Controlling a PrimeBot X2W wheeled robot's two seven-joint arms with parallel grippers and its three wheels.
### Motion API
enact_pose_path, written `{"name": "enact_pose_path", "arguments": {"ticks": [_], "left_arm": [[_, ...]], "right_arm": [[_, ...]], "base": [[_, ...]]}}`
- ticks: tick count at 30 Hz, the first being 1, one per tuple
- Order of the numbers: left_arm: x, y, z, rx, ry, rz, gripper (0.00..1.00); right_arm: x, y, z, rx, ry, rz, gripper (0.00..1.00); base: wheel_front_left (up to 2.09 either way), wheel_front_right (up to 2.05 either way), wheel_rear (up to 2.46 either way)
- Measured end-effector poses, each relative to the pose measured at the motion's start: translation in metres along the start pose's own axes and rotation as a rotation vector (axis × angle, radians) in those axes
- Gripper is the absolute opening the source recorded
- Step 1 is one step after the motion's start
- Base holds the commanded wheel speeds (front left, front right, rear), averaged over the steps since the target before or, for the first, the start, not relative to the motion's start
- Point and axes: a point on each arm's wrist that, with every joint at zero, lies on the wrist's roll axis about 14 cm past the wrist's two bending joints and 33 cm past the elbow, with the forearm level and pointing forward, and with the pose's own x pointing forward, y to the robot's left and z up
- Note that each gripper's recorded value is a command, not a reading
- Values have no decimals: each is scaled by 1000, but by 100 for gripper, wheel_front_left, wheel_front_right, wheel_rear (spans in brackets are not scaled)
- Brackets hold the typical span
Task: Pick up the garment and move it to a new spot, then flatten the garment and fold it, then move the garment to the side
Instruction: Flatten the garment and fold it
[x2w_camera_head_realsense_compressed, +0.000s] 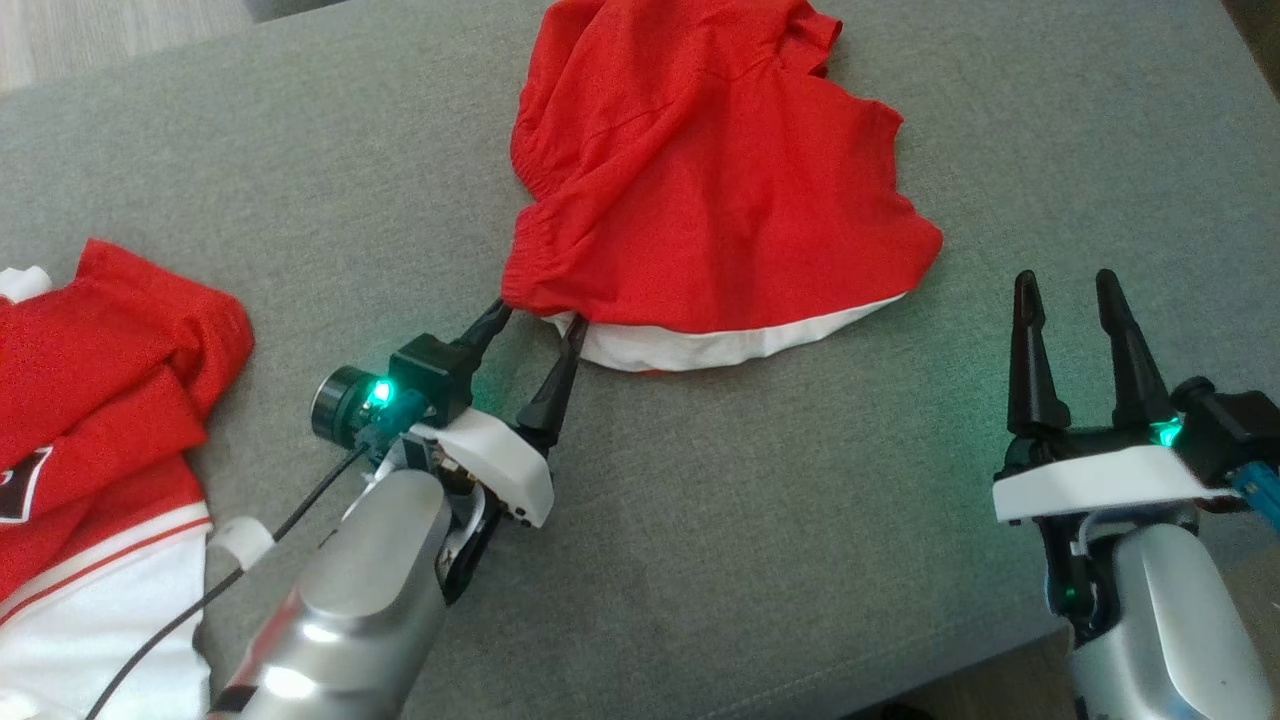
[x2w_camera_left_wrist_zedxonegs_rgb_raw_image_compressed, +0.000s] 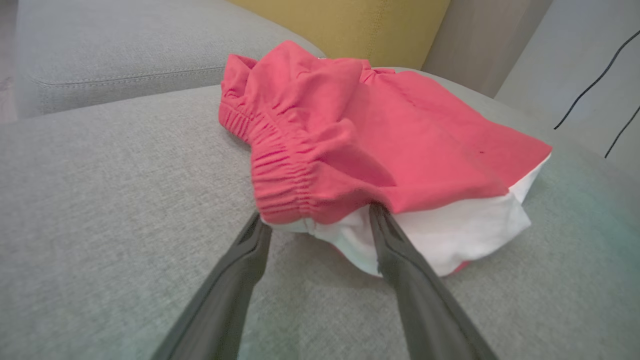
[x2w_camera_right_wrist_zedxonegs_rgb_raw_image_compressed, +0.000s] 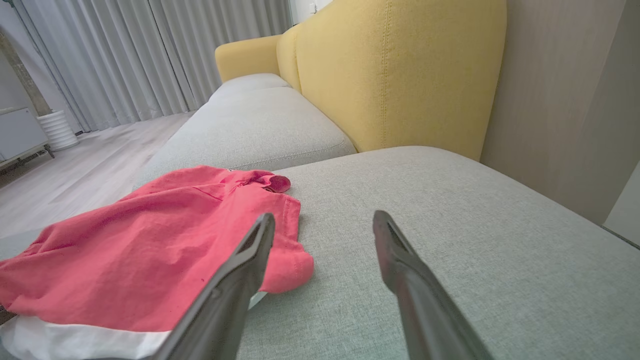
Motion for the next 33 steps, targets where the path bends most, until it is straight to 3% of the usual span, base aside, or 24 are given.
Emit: {"name": "enact_pose_path", "arguments": {"ticks": [1,2,3,10,24,33], "left_arm": [[0,-1,1,3,-1,-7,100],[1,-2,1,10,-4,-13,32],[1,-4,2,16,-6,-18,0],[-6,0,18,47,-64,-3,0],[-37,15,52,78,-194,125,0],[-48,23,51,66,-205,158,0]], "right_arm": [[0,0,0,0,1,0,100],[-1,0,0,1,-1,-1,100],[-1,0,0,1,-3,-1,100],[-2,1,-4,2,11,3,100],[1,23,-50,-21,218,68,100],[28,39,-66,-71,325,113,100]], "base": [[0,0,0],[0,0,0],[0,0,0],[0,0,0],[0,0,0],[0,0,0]]}}
